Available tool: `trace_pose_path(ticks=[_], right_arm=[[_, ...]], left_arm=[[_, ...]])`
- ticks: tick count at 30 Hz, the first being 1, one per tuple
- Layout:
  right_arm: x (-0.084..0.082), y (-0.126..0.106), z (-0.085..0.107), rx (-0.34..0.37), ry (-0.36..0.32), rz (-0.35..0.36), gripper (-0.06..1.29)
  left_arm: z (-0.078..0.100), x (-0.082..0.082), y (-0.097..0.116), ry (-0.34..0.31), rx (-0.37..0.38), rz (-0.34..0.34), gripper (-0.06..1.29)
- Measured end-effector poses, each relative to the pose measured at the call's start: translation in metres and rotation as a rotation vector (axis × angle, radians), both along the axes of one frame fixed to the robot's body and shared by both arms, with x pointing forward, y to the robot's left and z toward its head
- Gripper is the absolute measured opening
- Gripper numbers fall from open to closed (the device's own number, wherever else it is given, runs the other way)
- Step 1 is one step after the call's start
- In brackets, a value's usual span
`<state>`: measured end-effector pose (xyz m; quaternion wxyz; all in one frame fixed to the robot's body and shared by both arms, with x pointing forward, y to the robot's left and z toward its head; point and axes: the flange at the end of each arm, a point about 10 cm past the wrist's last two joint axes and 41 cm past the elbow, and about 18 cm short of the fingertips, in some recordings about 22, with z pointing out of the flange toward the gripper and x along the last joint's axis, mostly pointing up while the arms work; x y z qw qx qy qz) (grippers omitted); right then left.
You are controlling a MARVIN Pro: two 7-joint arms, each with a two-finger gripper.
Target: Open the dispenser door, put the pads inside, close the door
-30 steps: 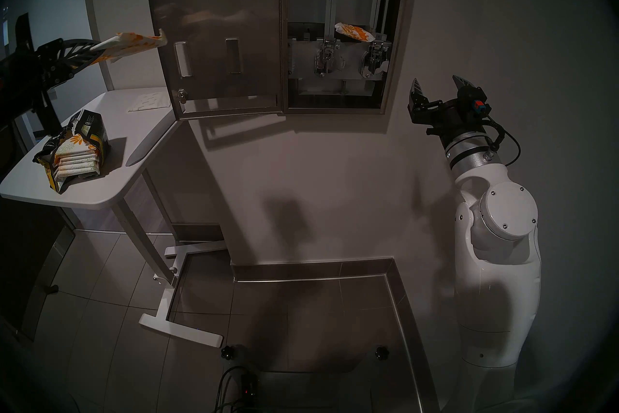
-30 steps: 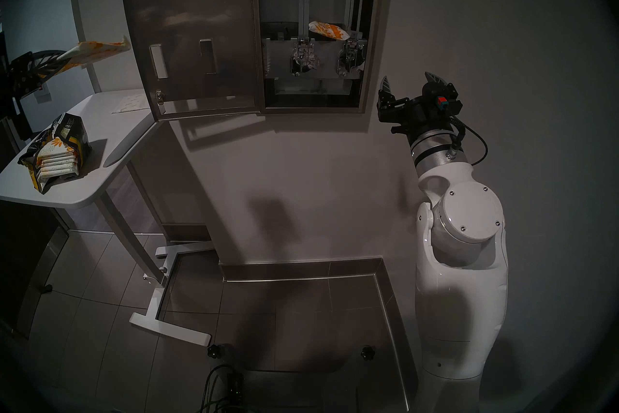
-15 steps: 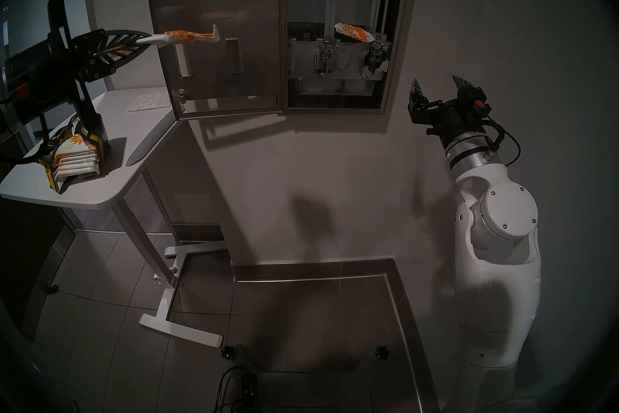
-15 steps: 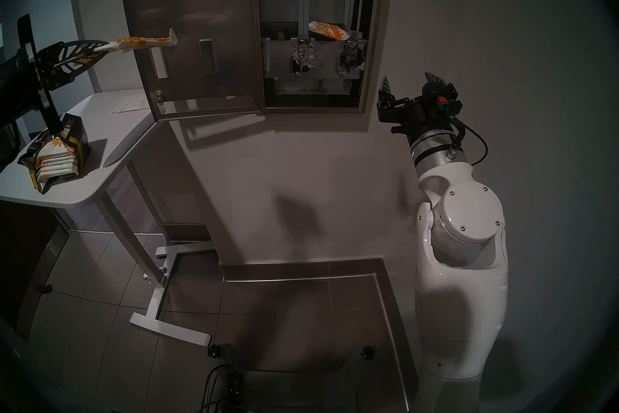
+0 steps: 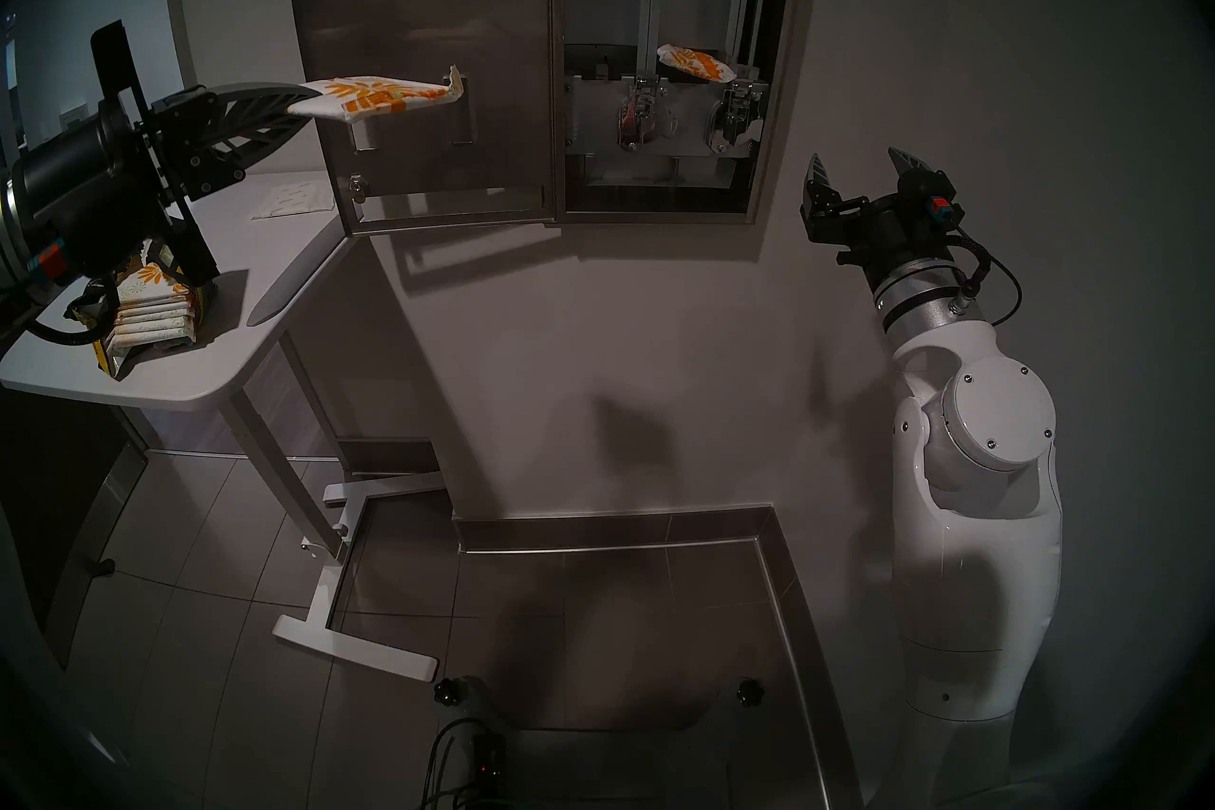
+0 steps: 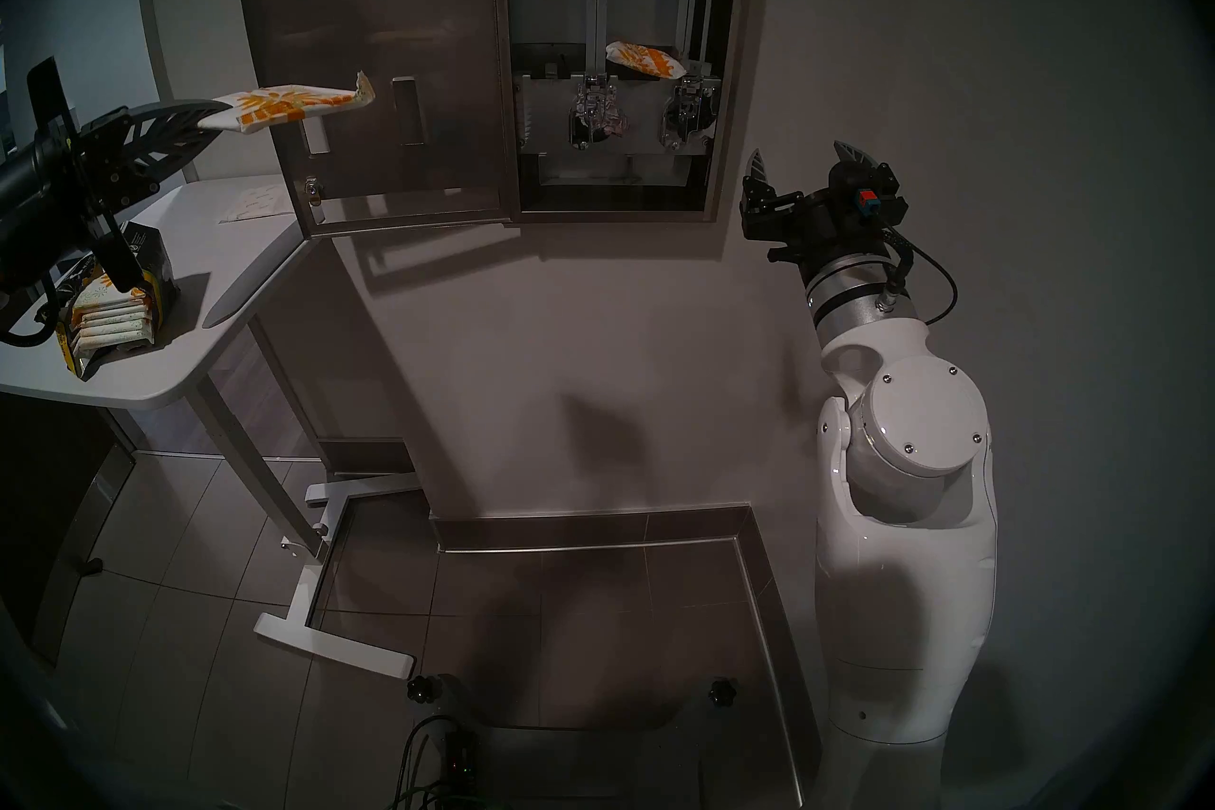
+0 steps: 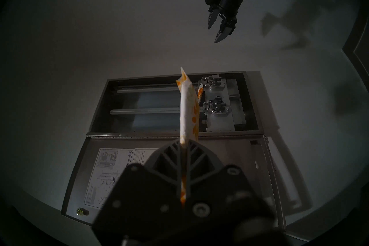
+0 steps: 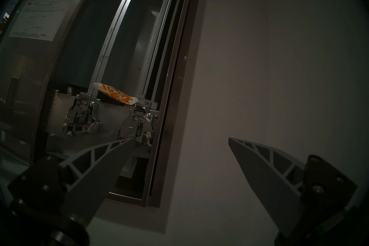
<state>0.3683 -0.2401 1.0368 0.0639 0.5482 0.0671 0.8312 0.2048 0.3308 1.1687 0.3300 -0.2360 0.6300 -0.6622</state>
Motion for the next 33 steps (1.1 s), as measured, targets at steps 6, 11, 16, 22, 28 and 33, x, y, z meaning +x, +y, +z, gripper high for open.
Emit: trace_pose_path(ticks=[6,11,16,22,28,33], right_arm=[[0.0,0.0,0.0,0.0,0.0,0.0,1.21],[0.0,0.0,0.0,0.0,0.0,0.0,1.21],[0.0,0.0,0.0,0.001,0.0,0.0,1.21],[0.0,0.0,0.0,0.001,0.0,0.001,1.21],[0.0,0.0,0.0,0.001,0.0,0.001,1.21],[0.0,0.0,0.0,0.001,0.0,0.001,1.21]], left_arm=[[-0.012,0.0,-0.002,-0.038,0.051,-0.025,-0.02],[-0.026,0.004,-0.002,-0.057,0.126,-0.008,-0.02],[-0.031,0.01,-0.007,-0.134,0.144,-0.009,-0.02],[-0.035,0.019,-0.022,-0.246,0.176,-0.064,-0.02],[-0.043,0.032,-0.03,-0.284,0.206,-0.09,-0.02],[-0.048,0.042,-0.033,-0.274,0.229,-0.09,-0.02]])
